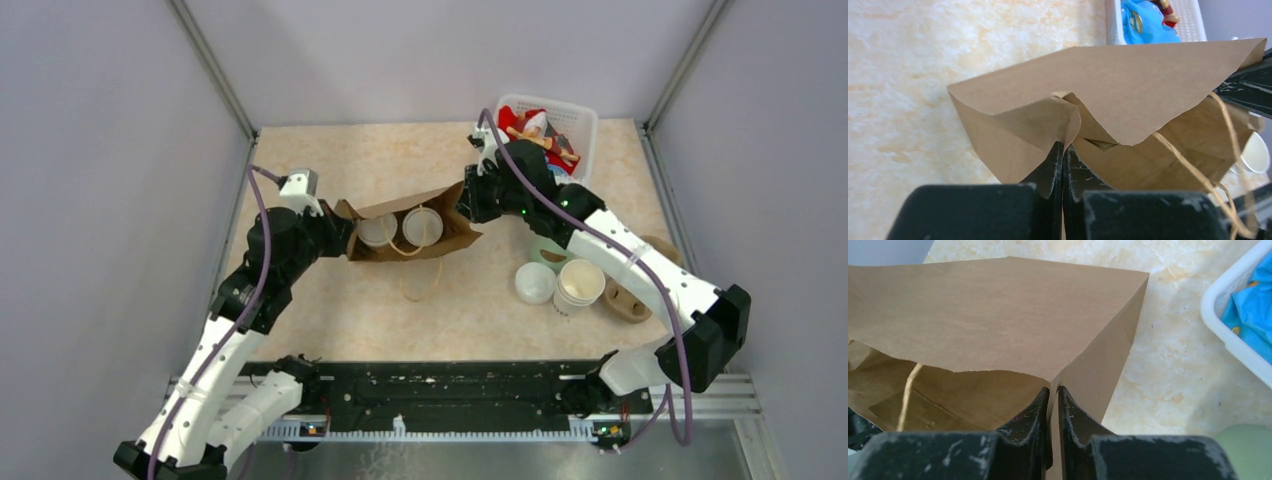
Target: Pack the takeout coffee
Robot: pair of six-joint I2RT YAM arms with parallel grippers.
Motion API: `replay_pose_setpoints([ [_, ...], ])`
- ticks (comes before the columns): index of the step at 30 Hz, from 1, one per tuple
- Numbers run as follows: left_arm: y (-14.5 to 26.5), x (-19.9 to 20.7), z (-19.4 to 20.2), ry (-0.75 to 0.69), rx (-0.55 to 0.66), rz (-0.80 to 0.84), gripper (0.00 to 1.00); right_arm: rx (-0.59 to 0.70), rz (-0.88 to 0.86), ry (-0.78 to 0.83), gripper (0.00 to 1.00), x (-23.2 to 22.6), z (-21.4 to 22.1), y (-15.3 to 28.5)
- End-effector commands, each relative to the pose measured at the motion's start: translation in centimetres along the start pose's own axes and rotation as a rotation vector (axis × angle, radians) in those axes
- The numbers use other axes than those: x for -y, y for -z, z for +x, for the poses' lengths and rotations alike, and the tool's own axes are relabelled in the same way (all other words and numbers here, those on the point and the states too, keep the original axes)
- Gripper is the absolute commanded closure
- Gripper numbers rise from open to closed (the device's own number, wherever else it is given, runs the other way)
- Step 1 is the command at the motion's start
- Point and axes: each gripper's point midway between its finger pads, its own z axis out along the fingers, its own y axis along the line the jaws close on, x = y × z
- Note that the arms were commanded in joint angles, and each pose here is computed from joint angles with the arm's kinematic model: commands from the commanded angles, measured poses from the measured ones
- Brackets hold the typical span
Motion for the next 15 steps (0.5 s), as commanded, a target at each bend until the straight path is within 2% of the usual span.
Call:
replay_pose_setpoints([
  [1, 0.8, 1.3, 2.3, 0.152, -0.111, 0.044, 1.00, 0.048, -0.015, 0.004, 0.89, -0.3, -0.1, 1.3],
  [10, 2.0, 1.0, 5.1, 0.203, -0.218, 0.022, 1.00, 0.020, -0.016, -0.031, 0.88, -0.2, 1.2, 1.4],
  [15, 2.4, 0.7, 4.2, 0.197, -0.186, 0.001, 1.00, 0.029, -0.016, -0.035, 0.88, -0.4, 0.6, 1.8],
])
